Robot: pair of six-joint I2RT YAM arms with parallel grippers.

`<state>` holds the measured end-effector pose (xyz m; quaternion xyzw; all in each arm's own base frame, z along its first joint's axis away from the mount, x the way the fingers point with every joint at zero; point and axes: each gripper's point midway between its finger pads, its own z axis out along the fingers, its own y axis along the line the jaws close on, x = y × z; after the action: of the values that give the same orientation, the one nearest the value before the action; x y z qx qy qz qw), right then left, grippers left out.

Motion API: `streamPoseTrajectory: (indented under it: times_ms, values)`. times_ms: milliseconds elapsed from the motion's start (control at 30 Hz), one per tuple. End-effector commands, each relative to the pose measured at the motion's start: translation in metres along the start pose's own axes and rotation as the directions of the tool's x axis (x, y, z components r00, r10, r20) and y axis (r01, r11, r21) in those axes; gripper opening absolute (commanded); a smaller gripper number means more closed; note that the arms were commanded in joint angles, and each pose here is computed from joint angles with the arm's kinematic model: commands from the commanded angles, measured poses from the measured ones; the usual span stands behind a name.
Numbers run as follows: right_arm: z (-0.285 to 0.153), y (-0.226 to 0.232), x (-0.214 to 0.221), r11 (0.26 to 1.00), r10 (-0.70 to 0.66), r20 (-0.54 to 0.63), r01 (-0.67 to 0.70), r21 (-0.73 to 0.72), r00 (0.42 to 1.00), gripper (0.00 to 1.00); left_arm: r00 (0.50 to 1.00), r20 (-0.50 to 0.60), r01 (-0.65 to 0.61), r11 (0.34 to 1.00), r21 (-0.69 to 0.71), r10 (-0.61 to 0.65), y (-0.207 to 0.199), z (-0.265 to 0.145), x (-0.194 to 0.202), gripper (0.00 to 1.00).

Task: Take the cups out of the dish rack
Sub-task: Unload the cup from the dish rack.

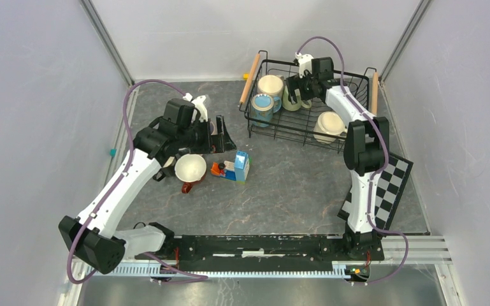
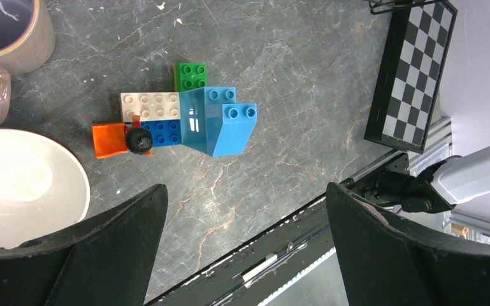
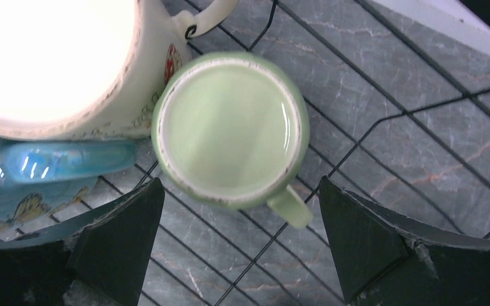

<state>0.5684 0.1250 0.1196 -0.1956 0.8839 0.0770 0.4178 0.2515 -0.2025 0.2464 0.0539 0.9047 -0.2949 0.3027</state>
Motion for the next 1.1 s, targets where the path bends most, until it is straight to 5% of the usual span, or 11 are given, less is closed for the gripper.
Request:
streamPoseTrajectory:
  times_ms: [0, 267, 733, 1067]
  values:
    - [0.013, -0.008, -0.010, 0.998, -0.053, 0.003, 0.053, -0.023, 0.999, 0.98, 0.999, 0.008, -0.052, 0.998, 0.032, 0.052, -0.006, 0.000, -0.006, 1.00]
    - [0.019, -0.008, -0.003, 1.000, 0.001, -0.005, -0.001, -0.030, 1.000, 0.97, 0.999, 0.002, -0.051, 0.998, 0.028, 0.051, -0.006, 0.002, -0.007, 1.00]
    - [0.009, -0.006, 0.014, 0.990, 0.126, -0.036, -0.124, 0.061, 0.991, 0.64, 0.999, -0.007, -0.044, 0.999, 0.031, 0.045, -0.006, 0.006, -0.006, 1.00]
    - [0.016, -0.002, 0.019, 0.988, 0.131, -0.049, -0.127, 0.089, 0.990, 0.58, 0.999, -0.009, -0.042, 0.999, 0.032, 0.043, -0.006, 0.006, -0.005, 1.00]
